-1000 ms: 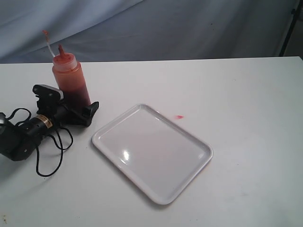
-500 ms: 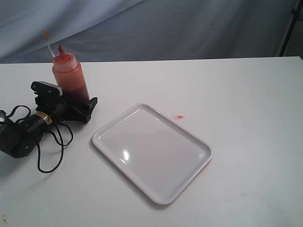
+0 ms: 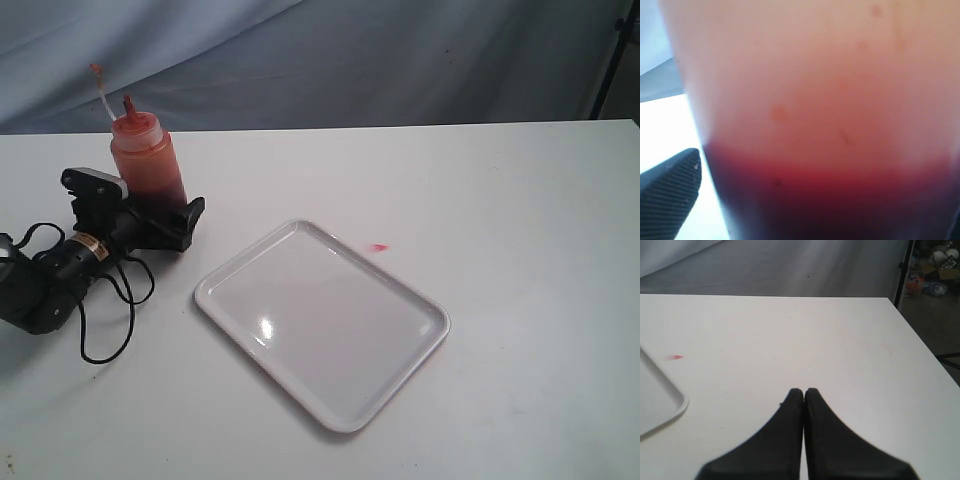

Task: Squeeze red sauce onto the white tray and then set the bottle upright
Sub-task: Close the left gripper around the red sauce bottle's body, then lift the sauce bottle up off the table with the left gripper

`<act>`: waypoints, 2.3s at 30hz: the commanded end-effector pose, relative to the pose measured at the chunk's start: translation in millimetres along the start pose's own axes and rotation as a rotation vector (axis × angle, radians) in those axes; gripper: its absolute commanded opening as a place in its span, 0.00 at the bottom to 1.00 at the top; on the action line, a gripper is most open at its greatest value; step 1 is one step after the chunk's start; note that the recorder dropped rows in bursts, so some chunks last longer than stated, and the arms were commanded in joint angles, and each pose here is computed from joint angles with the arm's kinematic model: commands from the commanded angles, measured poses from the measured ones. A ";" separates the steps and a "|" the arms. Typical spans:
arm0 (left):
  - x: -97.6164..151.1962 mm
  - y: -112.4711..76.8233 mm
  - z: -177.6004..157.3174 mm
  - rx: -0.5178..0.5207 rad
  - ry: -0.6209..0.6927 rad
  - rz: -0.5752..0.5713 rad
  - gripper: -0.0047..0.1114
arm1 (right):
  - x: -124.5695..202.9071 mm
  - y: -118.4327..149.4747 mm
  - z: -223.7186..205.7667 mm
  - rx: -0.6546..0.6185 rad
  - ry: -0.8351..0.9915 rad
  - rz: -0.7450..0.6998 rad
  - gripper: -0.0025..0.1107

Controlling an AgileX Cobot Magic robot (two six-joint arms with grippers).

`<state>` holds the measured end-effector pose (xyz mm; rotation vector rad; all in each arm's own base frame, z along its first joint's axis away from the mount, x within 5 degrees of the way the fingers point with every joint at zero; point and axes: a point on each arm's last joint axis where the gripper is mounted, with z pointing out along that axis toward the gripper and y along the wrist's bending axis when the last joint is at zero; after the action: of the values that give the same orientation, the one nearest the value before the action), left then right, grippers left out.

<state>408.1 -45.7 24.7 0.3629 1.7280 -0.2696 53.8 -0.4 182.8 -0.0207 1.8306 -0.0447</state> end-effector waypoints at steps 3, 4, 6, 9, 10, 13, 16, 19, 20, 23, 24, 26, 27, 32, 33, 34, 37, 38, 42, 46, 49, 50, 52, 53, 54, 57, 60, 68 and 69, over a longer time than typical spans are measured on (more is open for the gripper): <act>-2.4 -0.5 1.5 -0.006 -0.021 0.001 0.94 | 0.4 0.4 -0.1 -0.005 -0.006 0.010 0.02; -2.4 -0.5 1.5 -0.006 -0.021 0.001 0.94 | 0.4 0.4 -0.1 -0.005 -0.006 0.010 0.02; -2.4 -0.5 1.5 -0.006 -0.022 -0.001 0.94 | 0.4 0.4 -0.1 -0.005 -0.006 0.010 0.02; -3.6 0.5 3.5 -0.007 -0.021 -0.025 0.94 | 0.4 0.4 -0.1 -0.005 -0.006 0.010 0.02; -3.7 1.0 4.5 -0.009 -0.014 -0.028 0.94 | 0.4 0.4 -0.1 -0.005 -0.006 0.010 0.02; -3.1 3.1 8.2 -0.015 0.019 -0.024 0.94 | 0.4 0.4 -0.1 -0.005 -0.006 0.010 0.02; -0.7 3.7 8.4 -0.020 0.048 -0.025 0.94 | 0.4 0.4 -0.1 -0.005 -0.006 0.010 0.02; -1.4 3.8 8.5 -0.021 0.040 -0.026 0.94 | 0.4 0.4 -0.1 -0.005 -0.006 0.010 0.02; -1.8 3.5 8.5 -0.018 0.036 -0.024 0.94 | 0.4 0.4 -0.1 -0.005 -0.006 0.010 0.02; -2.2 3.4 8.5 -0.017 0.031 -0.024 0.93 | 0.4 0.4 -0.1 -0.005 -0.006 0.010 0.02; -2.0 3.5 8.5 -0.017 0.034 -0.024 0.92 | 0.4 0.4 -0.1 -0.005 -0.006 0.010 0.02; -1.8 2.2 8.5 -0.004 0.035 -0.019 0.87 | 0.4 0.4 -0.1 -0.005 -0.006 0.010 0.02; -1.7 0.4 8.5 0.017 0.037 -0.008 0.83 | 0.4 0.4 -0.1 -0.005 -0.006 0.010 0.02; -2.0 -3.4 8.4 0.058 0.033 0.013 0.56 | 0.4 0.4 -0.1 -0.005 -0.006 0.010 0.02; -1.9 -3.3 8.4 0.058 0.035 0.013 0.51 | 0.4 0.4 -0.1 -0.005 -0.006 0.010 0.02; -1.9 -3.3 8.4 0.058 0.035 0.013 0.47 | 0.4 0.4 -0.1 -0.005 -0.006 0.010 0.02; -1.9 -3.3 8.4 0.058 0.035 0.013 0.37 | 0.4 0.4 -0.1 -0.005 -0.006 0.010 0.02; -1.9 -3.3 8.4 0.058 0.035 0.013 0.35 | 0.4 0.4 -0.1 -0.005 -0.006 0.010 0.02; -1.9 -3.3 8.4 0.058 0.035 0.013 0.13 | 0.4 0.4 -0.1 -0.005 -0.006 0.010 0.02; -2.3 -2.7 7.8 0.057 0.033 0.013 0.04 | 0.4 0.4 -0.1 -0.005 -0.006 0.010 0.02; -12.9 -3.9 2.8 0.058 0.008 0.018 0.04 | 0.4 0.4 -0.1 -0.005 -0.006 0.010 0.02; -23.4 -5.6 -2.7 0.061 -0.029 0.034 0.04 | 0.4 0.4 -0.1 -0.005 -0.006 0.010 0.02; -37.7 -8.7 -10.9 0.074 -0.051 0.047 0.04 | 0.4 0.4 -0.1 -0.005 -0.006 0.010 0.02; -43.8 -10.4 -13.7 0.087 -0.059 0.058 0.04 | 0.4 0.4 -0.1 -0.005 -0.006 0.010 0.02; -48.3 -13.6 -17.7 0.112 -0.059 0.073 0.04 | 0.4 0.4 -0.1 -0.005 -0.006 0.010 0.02; -70.5 -25.4 -31.9 0.211 -0.083 0.146 0.04 | 0.4 0.4 -0.1 -0.005 -0.006 0.010 0.02; -91.3 -32.3 -49.0 0.238 -0.109 0.168 0.04 | 0.4 0.4 -0.1 -0.005 -0.006 0.010 0.02; -139.0 -49.0 -100.5 0.255 -0.186 0.194 0.04 | 0.4 0.4 -0.1 -0.005 -0.006 0.010 0.02; -144.3 -52.5 -108.3 0.270 -0.193 0.187 0.04 | 0.4 0.4 -0.1 -0.005 -0.006 0.010 0.02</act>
<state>330.8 -63.0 155.5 0.6855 1.5653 -0.3380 53.8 -0.4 182.8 -0.0207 1.8306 -0.0447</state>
